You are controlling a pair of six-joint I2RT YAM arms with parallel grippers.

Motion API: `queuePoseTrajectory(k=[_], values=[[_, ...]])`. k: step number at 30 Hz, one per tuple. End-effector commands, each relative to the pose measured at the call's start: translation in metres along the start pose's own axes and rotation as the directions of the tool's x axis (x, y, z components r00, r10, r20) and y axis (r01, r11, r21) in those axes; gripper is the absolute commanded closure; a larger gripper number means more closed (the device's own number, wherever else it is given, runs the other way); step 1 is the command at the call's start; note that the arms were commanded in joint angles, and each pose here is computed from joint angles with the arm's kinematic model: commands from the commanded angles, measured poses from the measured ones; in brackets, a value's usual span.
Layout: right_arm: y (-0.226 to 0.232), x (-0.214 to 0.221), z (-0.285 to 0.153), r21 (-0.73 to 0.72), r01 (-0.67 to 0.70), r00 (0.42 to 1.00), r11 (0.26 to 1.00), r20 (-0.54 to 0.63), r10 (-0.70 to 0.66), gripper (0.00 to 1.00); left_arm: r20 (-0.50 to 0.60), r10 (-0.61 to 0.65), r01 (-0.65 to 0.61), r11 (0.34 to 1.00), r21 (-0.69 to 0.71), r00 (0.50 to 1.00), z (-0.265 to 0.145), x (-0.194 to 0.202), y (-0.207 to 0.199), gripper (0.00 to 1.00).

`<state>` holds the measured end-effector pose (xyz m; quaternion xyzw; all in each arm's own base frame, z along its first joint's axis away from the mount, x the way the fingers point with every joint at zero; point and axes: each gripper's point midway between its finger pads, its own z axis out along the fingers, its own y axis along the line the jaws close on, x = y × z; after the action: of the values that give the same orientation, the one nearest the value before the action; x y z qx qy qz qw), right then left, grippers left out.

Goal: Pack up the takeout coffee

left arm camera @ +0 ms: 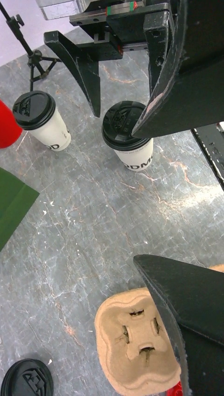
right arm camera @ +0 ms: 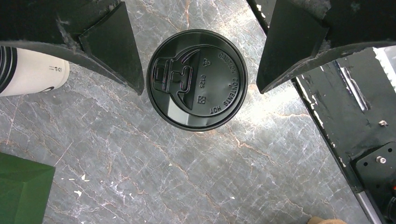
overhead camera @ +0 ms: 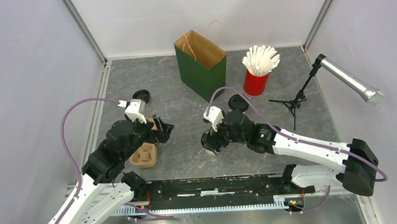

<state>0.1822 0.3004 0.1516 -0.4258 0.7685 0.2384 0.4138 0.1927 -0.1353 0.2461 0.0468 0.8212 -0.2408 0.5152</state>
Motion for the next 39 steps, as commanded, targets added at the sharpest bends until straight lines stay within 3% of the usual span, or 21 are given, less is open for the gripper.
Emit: queuePoseTrajectory(k=[1, 11, 17, 24, 30, 39], values=[[0.002, -0.018, 0.004, 0.005, 0.024, 1.000, 1.000, 0.021, -0.024, 0.02, 0.007, 0.057, -0.056, 0.998, -0.021, 0.998, -0.002, -0.001, 0.006, 0.00], [-0.004, 0.005, 0.017, 0.056, 0.038, 0.997, 0.998, -0.074, -0.034, 0.02, -0.004, 0.061, -0.061, 0.998, -0.031, 0.998, -0.003, 0.002, 0.009, 0.00], [-0.013, 0.006, 0.010, 0.107, 0.032, 0.997, 0.994, -0.079, -0.024, 0.15, 0.000, 0.061, -0.061, 0.997, -0.038, 0.998, -0.004, 0.001, 0.011, 0.00], [-0.032, 0.021, -0.012, 0.224, 0.000, 0.996, 0.975, -0.089, 0.021, 0.23, -0.010, 0.061, -0.061, 0.997, -0.039, 0.998, -0.002, 0.003, 0.011, 0.00], [-0.079, 0.054, -0.049, 0.399, -0.094, 0.984, 0.912, -0.101, 0.146, 0.19, -0.016, 0.058, -0.059, 0.998, -0.033, 0.998, -0.002, 0.005, 0.010, 0.00], [-0.160, 0.085, -0.098, 0.645, -0.146, 0.965, 0.750, -0.075, 0.252, 0.17, -0.035, 0.060, -0.061, 0.998, -0.028, 0.998, 0.002, 0.008, 0.009, 0.00]])
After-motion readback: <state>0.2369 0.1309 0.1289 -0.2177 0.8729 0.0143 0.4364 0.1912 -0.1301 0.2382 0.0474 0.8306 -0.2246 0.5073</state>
